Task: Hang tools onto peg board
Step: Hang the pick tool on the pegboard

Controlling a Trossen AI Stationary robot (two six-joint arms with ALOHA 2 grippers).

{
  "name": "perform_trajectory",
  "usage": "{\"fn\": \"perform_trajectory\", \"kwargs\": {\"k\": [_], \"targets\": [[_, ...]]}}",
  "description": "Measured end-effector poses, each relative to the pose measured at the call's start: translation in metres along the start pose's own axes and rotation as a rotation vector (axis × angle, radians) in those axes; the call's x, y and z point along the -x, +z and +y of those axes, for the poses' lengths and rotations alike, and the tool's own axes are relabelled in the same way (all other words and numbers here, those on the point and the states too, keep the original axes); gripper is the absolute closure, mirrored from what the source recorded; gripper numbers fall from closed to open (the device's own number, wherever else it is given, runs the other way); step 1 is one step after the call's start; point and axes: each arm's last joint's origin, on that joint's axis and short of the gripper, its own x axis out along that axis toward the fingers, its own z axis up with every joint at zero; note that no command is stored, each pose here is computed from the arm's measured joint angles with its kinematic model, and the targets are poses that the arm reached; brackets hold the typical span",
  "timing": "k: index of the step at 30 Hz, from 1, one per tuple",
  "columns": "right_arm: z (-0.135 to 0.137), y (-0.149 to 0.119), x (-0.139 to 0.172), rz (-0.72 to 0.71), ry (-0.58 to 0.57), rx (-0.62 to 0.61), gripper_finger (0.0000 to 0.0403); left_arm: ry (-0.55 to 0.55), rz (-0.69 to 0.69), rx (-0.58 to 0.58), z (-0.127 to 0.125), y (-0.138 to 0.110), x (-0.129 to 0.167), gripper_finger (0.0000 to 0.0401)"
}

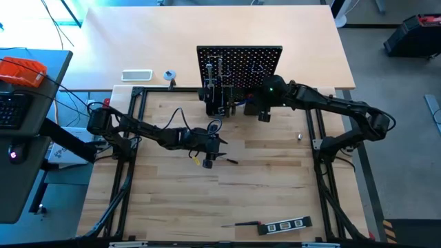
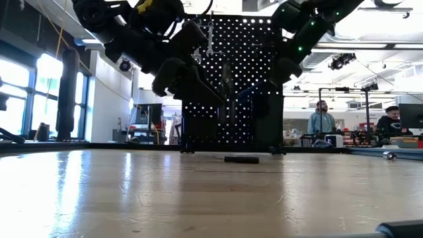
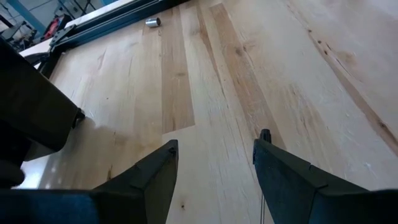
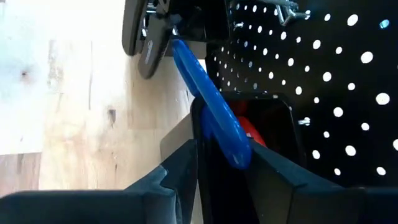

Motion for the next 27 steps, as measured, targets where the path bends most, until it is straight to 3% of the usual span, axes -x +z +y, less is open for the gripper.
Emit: {"fn": "perform_trajectory", "kwargs": {"k": [7,17,27], "targets": [[-0.001,0.005,0.0,-0.069,0.022,-0.004,0.028,0.002,-0.006,0.001,0.0,0.001,0.0,0.0201],[0.0,0.004,-0.008,-0.053,0.042,-0.031,0.0285,0.005,-0.013,0.003,0.0,0.001,0.0,0.0201],[0.002,0.003,-0.014,-0.053,0.065,-0.056,0.0357,0.004,-0.011,0.008,0.0,0.001,0.0,0.0201]]}}
